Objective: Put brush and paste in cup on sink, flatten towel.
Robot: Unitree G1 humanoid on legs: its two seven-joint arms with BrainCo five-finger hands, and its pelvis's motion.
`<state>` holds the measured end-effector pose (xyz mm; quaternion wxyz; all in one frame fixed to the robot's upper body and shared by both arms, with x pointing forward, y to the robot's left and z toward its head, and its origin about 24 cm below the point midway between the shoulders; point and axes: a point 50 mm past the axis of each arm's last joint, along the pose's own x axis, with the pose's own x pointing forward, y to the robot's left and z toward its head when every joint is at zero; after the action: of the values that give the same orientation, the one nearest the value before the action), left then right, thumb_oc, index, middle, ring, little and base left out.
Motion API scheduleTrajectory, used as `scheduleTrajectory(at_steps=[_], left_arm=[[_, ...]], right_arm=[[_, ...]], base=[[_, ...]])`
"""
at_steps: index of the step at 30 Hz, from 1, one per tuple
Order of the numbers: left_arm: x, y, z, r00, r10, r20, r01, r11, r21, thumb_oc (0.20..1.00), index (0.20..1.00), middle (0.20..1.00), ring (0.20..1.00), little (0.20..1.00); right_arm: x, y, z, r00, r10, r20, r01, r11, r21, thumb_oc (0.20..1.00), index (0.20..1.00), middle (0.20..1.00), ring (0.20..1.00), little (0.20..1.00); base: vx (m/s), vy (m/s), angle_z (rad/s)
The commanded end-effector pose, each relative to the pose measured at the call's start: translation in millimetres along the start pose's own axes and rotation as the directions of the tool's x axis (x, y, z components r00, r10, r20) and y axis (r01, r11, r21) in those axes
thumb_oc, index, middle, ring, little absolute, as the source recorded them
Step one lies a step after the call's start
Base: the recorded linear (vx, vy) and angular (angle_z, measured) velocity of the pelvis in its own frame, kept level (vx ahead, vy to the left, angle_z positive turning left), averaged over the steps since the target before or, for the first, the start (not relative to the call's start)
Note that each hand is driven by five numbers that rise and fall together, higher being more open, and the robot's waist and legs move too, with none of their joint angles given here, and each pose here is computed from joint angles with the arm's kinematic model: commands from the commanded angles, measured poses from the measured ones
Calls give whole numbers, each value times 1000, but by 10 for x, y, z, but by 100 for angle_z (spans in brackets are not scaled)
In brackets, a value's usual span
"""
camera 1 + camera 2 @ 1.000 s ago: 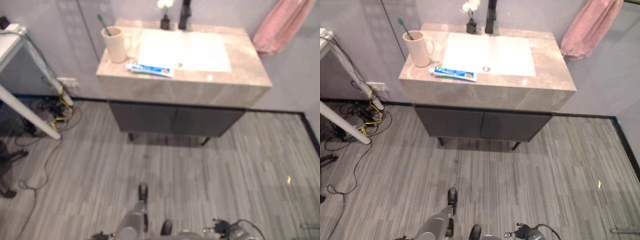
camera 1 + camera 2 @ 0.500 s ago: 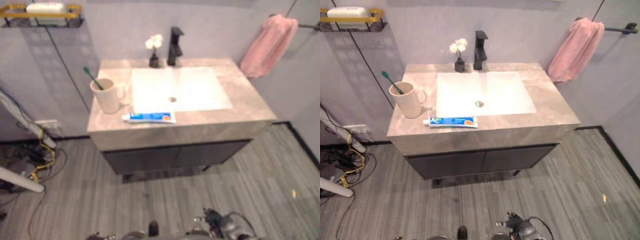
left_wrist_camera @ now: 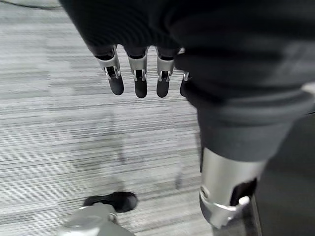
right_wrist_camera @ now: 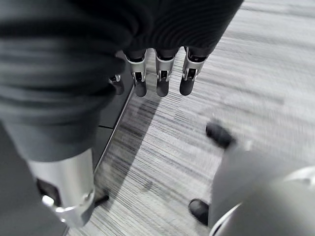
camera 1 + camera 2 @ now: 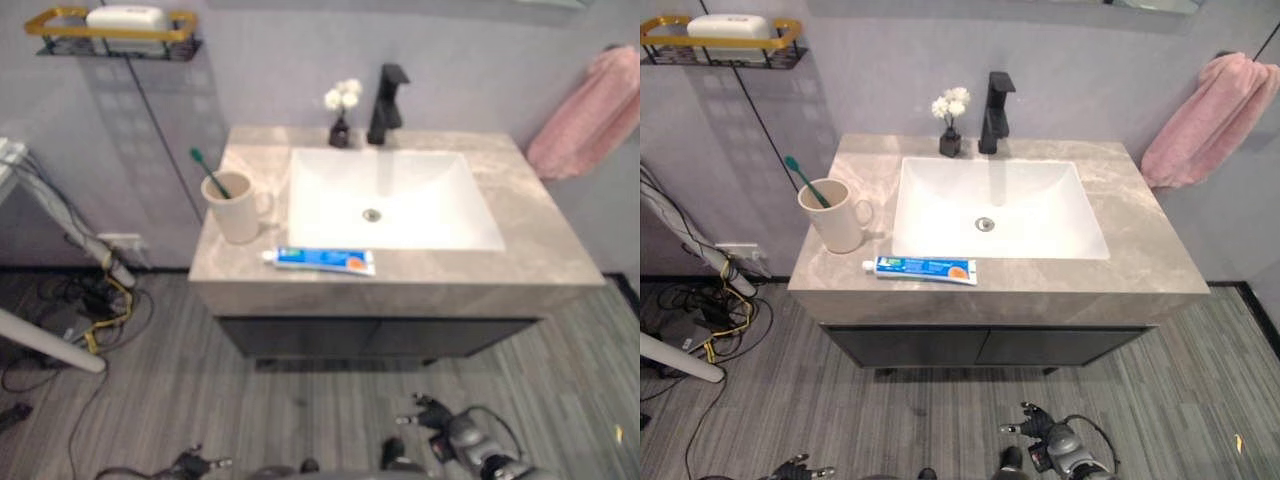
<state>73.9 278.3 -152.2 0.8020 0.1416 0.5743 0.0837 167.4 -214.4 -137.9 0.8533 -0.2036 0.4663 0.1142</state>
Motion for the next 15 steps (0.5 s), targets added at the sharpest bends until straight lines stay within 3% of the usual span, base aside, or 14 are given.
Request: scheduleTrajectory(at_steps=[1, 6, 13, 15], left_arm=[[12, 173, 160, 997, 54, 61, -54, 999, -8, 1000, 1000, 1000, 1000, 1000], [20, 160, 416, 985, 63, 162, -56, 997, -49, 1000, 1000, 1000, 1000, 1000], [-18, 116, 579, 962, 34, 272, -32, 999, -10, 1000, 1000, 1000, 1000, 1000], [-94, 274, 615, 938, 41, 345, -53, 998, 25, 1000, 1000, 1000, 1000, 1000]], right_arm=[[-38, -287, 200, 993, -56, 108, 59, 998, -27, 1000, 1000, 1000, 1000, 1000], [-118, -523, 150, 978, -164, 131, 148, 981, 124, 1000, 1000, 1000, 1000, 1000], [-126, -629, 394, 965, -162, 206, 161, 987, 21, 1000, 1000, 1000, 1000, 1000], [-156, -619, 491, 954, -145, 264, 146, 989, 15, 1000, 1000, 1000, 1000, 1000]], base=[[122, -342, 36], [92, -143, 49], [36, 95, 4], [92, 192, -23]])
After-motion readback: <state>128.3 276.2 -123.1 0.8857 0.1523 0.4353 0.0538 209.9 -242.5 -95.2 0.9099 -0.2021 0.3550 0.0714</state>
